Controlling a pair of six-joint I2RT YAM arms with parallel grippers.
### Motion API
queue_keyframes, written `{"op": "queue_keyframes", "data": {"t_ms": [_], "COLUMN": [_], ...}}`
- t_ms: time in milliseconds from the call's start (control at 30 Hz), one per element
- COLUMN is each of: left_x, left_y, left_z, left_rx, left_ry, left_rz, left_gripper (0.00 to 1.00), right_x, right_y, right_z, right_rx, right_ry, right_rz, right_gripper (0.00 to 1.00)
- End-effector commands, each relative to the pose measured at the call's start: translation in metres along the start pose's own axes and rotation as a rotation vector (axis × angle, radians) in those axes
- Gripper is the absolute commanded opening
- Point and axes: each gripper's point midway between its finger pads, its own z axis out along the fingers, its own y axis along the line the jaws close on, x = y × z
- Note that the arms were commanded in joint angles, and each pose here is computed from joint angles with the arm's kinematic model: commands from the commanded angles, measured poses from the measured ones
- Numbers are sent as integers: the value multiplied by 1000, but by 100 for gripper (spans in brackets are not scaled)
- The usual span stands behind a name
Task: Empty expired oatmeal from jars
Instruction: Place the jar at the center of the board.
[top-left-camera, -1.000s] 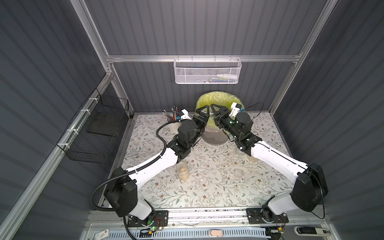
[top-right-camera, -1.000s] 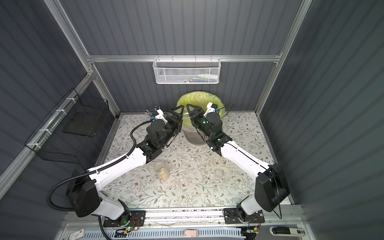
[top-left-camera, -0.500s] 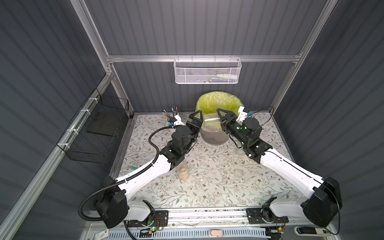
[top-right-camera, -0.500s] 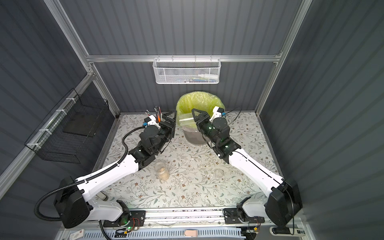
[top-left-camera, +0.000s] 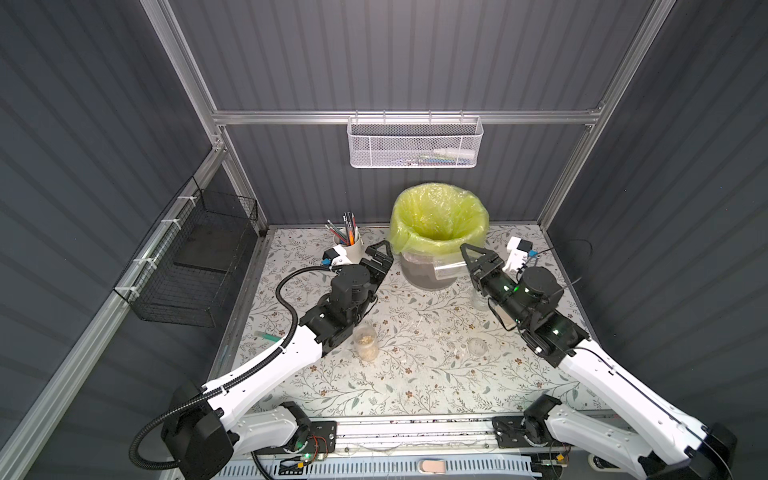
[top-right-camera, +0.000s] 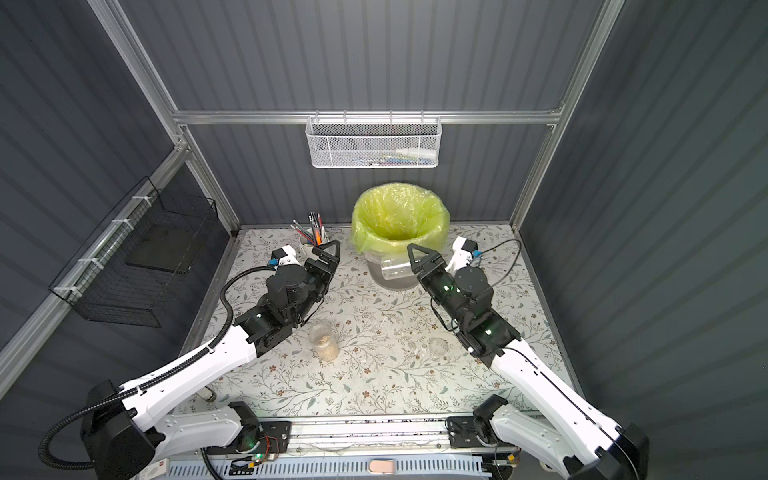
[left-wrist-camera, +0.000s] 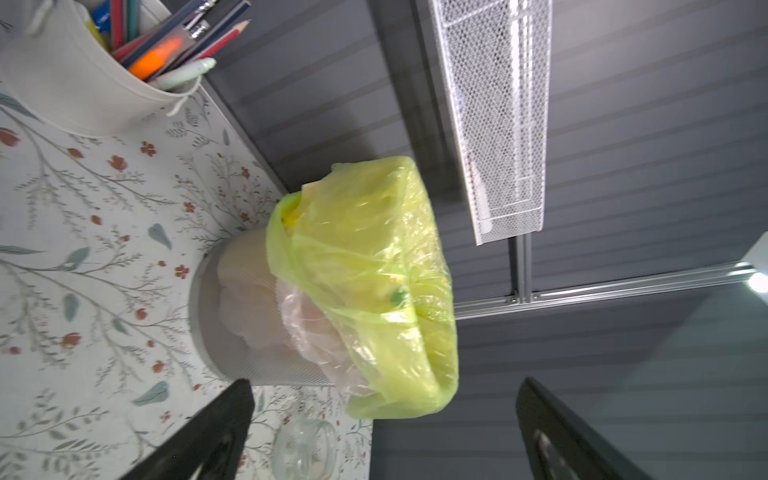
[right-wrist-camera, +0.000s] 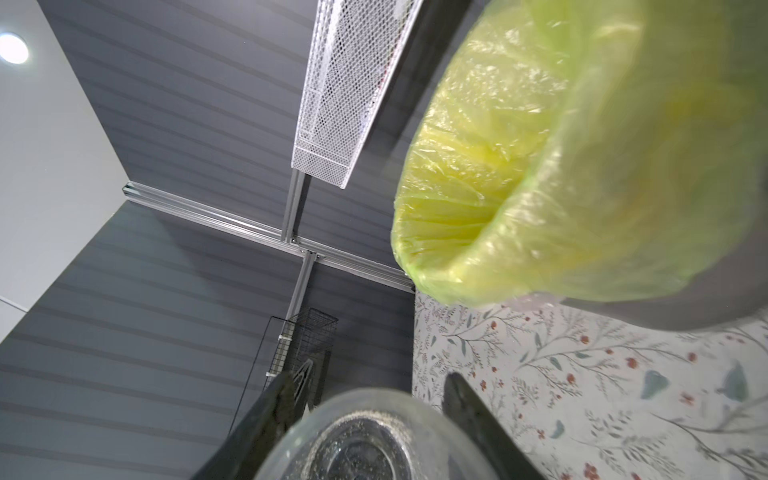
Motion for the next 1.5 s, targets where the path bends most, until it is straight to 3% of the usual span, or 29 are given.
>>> {"op": "queue_keyframes", "data": {"t_ms": [0, 200, 467, 800, 967, 1267, 1467], "left_x": [2, 6, 4, -1, -2, -4, 1], "left_y": [21, 26, 36, 46, 48, 66, 83], "left_z": [-1, -4, -11, -17, -19, -28, -30], "left_rx": [-80, -103, -120, -146, -150, -191, -204], "left_ry": [21, 62, 71, 69, 74, 83, 99], "left_rz": [109, 271, 400, 635, 732, 801, 787], "left_gripper": [100, 100, 100, 100, 100, 100, 100], "right_x": [4, 17, 23, 37, 46, 64, 73], "right_y": [-34, -70, -114, -150, -161, -176, -174], "right_z": [-16, -35, -49, -33, -20, 5, 20], "right_rx": [116, 236, 387, 556, 566, 654, 608], "right_ry": [0, 57, 81, 183, 202, 267, 256], "right_rz": [-72, -140, -271, -466, -532, -731, -851], "right_gripper": [43, 42, 42, 43, 43, 44, 44]}}
